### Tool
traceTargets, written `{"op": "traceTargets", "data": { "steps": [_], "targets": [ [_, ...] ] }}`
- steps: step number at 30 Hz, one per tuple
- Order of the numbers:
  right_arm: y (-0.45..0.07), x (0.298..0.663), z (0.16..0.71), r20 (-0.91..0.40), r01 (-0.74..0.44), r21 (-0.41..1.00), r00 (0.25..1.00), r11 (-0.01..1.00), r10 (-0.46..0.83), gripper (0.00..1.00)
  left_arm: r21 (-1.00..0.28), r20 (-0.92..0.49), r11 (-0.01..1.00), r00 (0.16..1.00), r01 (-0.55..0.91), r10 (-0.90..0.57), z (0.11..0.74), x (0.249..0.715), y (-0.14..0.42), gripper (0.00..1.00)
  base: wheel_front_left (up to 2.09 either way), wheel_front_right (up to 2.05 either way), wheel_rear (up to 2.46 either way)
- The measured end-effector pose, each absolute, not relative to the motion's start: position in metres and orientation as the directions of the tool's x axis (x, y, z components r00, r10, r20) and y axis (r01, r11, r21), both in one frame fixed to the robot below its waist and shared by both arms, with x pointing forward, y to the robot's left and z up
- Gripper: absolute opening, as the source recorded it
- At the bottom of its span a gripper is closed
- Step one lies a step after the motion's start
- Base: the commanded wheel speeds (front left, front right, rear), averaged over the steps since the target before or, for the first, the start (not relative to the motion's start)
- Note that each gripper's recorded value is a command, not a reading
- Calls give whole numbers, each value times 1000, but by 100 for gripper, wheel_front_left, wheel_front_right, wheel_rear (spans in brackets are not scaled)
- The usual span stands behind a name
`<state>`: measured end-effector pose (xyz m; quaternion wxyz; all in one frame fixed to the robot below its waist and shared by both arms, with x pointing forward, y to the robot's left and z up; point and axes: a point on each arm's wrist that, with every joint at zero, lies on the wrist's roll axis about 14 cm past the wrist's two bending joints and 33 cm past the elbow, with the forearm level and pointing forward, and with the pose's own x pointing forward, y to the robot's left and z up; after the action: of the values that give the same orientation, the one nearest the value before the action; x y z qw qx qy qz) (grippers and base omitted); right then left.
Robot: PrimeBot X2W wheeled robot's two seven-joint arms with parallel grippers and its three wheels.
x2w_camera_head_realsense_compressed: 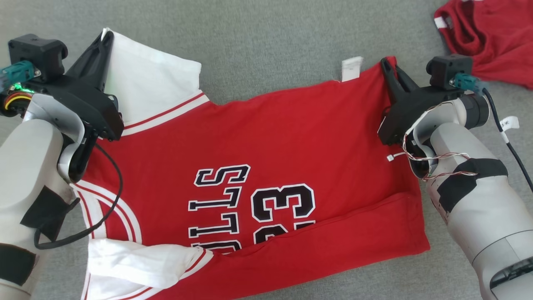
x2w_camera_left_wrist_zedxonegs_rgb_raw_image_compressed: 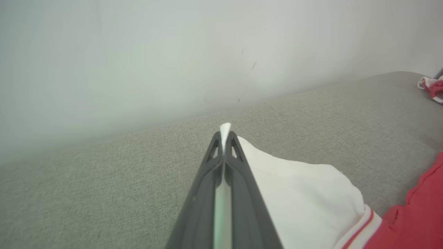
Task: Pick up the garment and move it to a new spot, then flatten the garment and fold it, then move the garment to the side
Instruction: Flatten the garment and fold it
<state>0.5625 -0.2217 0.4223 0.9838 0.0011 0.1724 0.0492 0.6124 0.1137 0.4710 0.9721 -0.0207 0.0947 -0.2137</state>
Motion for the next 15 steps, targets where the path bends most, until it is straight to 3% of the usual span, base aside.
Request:
{"op": "traceTargets", "data": {
  "steps": [15],
  "targets": [
    [-220, 512, 430, -266, -95, 107, 956, 990, 120, 0, -196, -31, 917, 933, 347, -359, 495, 544, 133, 0, 0, 0, 0]
  ]
}}
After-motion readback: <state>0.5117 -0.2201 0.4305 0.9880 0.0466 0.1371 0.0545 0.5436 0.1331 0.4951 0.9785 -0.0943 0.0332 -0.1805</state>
